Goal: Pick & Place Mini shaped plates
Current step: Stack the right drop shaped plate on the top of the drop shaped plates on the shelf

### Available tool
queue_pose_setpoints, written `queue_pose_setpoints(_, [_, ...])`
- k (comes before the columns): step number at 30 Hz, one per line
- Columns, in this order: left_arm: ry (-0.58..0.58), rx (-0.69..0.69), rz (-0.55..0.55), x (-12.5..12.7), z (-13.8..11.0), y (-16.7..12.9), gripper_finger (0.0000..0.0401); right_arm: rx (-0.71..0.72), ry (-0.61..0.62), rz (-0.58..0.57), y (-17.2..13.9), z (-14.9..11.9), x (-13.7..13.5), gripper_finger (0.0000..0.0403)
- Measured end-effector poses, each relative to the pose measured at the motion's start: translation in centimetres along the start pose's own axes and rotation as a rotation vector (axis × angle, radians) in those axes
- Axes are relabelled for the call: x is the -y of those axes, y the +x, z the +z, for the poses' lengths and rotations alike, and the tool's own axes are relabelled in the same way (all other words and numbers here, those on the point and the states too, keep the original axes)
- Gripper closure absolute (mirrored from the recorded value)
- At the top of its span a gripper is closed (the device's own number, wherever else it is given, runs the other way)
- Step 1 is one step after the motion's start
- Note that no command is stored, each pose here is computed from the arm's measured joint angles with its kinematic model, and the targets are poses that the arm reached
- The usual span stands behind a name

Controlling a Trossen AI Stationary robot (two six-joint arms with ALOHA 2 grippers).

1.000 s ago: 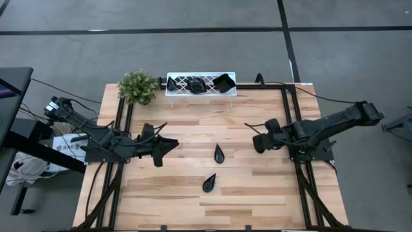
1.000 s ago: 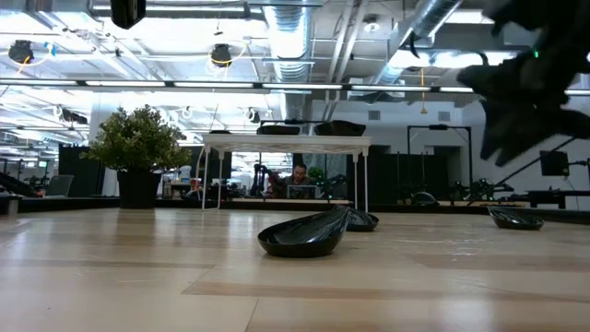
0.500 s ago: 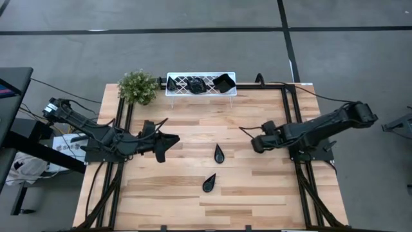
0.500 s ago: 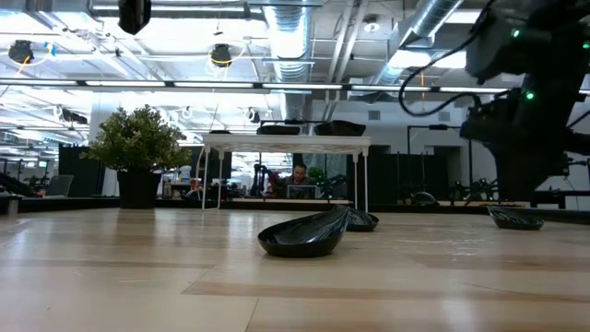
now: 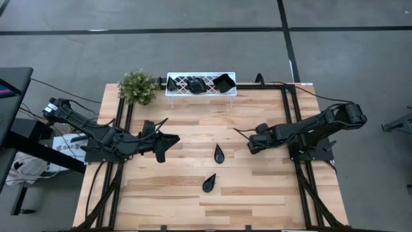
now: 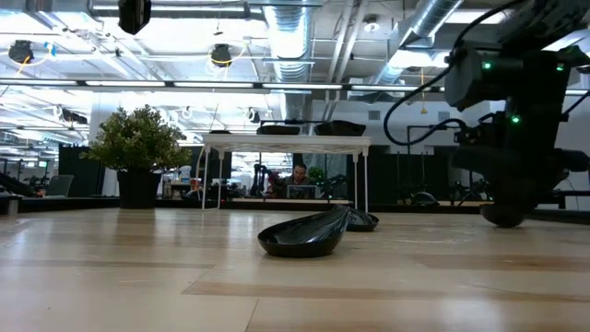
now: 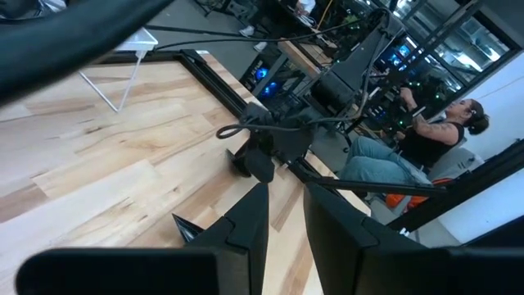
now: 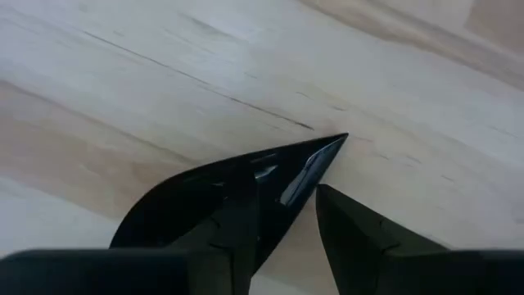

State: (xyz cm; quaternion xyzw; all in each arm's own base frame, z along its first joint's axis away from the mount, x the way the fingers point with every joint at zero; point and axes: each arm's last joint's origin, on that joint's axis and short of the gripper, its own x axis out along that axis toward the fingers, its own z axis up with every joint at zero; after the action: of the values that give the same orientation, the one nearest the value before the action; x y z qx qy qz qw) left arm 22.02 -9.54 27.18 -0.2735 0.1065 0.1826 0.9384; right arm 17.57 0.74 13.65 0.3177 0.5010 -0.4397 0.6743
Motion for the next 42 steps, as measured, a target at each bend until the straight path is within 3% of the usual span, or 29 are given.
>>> queue_pose_setpoints(6, [0.023,0.000,0.000,0.0,0.0,0.0,0.0320,-0.011,0.015,0.033,-0.1,0.0,-0.2,0.0303])
queue_pose_setpoints(15, [0.027,0.000,0.000,0.0,0.0,0.0,0.0320,-0.028,0.012,0.063,-0.2,-0.1,-0.4,0.0396])
queue_pose_setpoints(28, [0.027,0.000,0.000,0.0,0.0,0.0,0.0320,0.017,-0.039,0.176,-2.6,1.3,-2.7,0.0401])
queue_pose_setpoints(42, [-0.003,0.011,0.020,-0.3,0.3,0.4,0.0320,0.260,-0.118,0.335,-8.7,4.9,-6.2,0.0402])
